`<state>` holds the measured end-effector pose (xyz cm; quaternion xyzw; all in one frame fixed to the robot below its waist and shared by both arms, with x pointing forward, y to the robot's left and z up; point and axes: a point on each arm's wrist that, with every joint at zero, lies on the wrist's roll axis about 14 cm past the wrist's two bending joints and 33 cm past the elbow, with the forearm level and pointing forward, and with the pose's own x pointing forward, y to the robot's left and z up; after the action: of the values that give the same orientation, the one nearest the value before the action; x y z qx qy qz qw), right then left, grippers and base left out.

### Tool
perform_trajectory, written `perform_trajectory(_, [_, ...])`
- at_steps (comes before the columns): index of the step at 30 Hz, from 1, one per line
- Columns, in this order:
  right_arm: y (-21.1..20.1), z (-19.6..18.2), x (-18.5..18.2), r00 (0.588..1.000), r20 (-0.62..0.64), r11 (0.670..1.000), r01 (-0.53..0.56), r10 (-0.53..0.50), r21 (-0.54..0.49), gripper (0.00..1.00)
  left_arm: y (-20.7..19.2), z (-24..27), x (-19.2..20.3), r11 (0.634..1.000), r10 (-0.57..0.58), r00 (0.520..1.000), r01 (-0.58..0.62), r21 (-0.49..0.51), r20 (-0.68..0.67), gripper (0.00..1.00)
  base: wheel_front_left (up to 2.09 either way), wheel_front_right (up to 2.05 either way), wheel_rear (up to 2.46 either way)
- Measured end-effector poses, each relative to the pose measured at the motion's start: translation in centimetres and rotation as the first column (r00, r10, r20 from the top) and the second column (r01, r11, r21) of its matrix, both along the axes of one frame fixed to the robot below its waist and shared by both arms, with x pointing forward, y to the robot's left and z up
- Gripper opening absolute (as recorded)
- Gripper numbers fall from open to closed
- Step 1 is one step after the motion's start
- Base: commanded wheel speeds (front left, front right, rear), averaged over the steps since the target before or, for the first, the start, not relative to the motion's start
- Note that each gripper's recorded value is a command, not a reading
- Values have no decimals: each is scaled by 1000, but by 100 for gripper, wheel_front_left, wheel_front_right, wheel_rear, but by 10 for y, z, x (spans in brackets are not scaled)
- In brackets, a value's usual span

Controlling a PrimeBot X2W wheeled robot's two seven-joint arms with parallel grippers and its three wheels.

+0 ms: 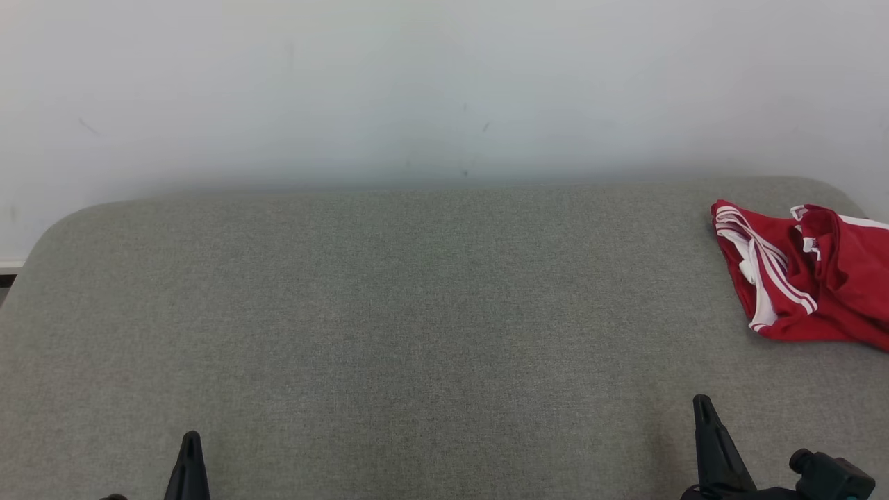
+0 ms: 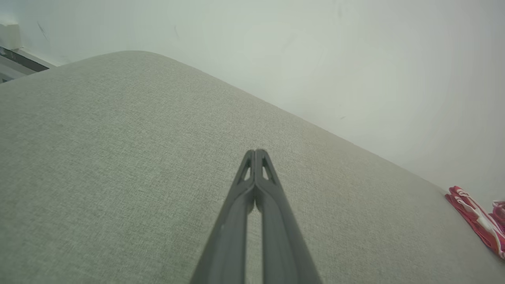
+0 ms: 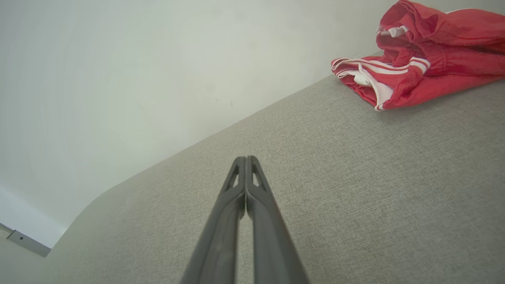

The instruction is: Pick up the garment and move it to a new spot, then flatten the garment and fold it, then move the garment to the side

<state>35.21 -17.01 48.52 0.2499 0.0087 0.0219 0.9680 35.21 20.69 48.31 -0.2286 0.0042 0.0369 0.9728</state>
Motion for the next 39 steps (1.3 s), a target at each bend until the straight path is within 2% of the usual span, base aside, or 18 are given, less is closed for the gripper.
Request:
perform_trajectory(15, [-9,0,6,999,-34,976,38,-32,214,0,1,-1,6,973,17,1000,-19,-229,-13,0,0,0,0])
perform_trajectory(30, [-15,2,12,998,-52,922,62,-45,383,0,1,1,11,913,21,1000,-25,-407,-12,0,0,0,0])
perform_trajectory(39, [-18,3,16,997,-61,876,72,-49,477,0,0,2,15,867,19,1000,-21,-498,-10,0,0,0,0])
